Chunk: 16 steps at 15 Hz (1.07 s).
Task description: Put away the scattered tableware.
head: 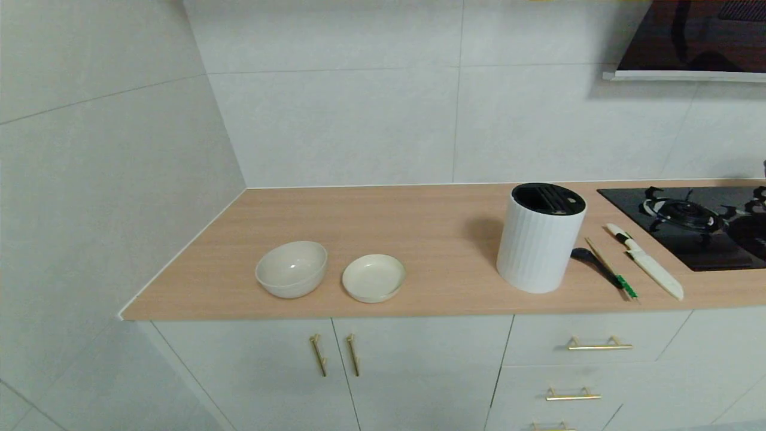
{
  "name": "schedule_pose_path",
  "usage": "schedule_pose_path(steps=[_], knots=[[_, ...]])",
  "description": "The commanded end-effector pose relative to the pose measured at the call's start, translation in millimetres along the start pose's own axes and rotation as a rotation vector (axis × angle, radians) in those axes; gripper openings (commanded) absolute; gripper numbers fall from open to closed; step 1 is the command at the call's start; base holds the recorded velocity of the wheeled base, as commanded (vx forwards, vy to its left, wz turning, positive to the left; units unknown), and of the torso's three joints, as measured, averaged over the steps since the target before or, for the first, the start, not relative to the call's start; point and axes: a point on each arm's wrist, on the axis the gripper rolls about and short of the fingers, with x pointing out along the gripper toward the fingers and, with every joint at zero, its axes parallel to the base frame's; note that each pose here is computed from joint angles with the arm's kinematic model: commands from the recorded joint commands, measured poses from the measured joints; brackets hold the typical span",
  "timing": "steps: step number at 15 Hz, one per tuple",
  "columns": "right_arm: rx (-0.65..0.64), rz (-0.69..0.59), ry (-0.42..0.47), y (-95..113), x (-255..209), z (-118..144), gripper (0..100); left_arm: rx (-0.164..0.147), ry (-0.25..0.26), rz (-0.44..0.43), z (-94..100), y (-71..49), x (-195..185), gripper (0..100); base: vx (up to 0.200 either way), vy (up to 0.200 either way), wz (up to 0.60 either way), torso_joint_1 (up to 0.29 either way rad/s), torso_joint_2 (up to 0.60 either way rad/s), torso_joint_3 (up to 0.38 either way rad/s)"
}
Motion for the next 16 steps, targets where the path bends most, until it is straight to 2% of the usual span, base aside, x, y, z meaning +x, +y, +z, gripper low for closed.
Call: schedule_pose_path(steps=[1, 11, 16], knots=[[0.0, 0.001, 0.001, 0.0, 0.1, 0.0, 100, 0.0, 0.0, 0.001, 0.0, 0.0, 0.0, 100, 0.0, 0.2, 0.0, 0.002, 0.01, 0.007], [0.0, 0.0, 0.001, 0.0, 0.1, 0.0, 100, 0.0, 0.0, -0.001, 0.0, 0.0, 0.0, 100, 0.0, 0.2, 0.0, 0.001, 0.0, 0.004], [0.0, 0.001, 0.001, 0.0, 0.1, 0.0, 100, 0.001, 0.0, 0.001, 0.0, 0.0, 0.0, 100, 0.0, 0.0, 0.0, 0.0, 0.0, 0.0]])
